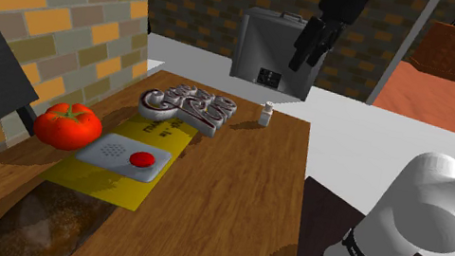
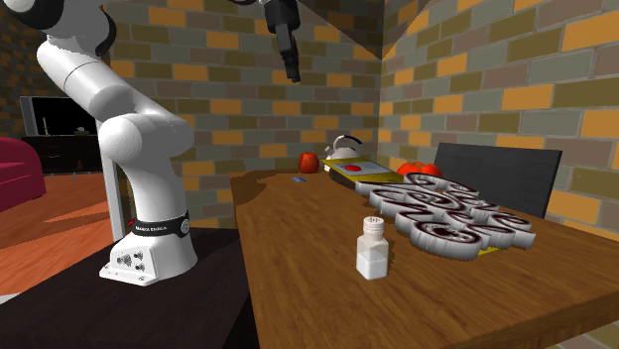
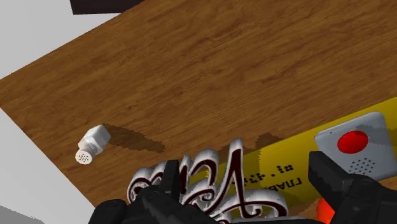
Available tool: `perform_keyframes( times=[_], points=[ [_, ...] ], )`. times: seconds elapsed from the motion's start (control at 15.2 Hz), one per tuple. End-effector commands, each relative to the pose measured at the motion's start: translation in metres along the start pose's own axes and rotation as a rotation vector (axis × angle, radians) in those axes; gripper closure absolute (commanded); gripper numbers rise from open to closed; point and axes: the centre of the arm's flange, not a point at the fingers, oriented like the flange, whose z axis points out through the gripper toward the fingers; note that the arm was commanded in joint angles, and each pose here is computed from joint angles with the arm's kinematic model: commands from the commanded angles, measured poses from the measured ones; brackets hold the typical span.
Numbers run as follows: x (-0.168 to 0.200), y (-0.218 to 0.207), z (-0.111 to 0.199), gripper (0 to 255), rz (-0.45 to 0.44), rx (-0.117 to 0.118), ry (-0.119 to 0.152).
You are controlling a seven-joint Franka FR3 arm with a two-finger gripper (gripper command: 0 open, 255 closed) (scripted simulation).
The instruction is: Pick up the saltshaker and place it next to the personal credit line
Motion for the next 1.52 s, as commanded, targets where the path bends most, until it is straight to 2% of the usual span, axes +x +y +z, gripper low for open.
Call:
perform_keyframes(
  times=[0.0, 0.73, 1.45],
  points=[
    [0.000, 0.000, 0.000, 0, 0.000, 0.000, 0.000],
    [0.007, 0.105, 0.102, 0, -0.088, 0.017, 0.055],
    [0.029, 0.207, 0.205, 0, -0.176, 0.034, 0.110]
  ],
)
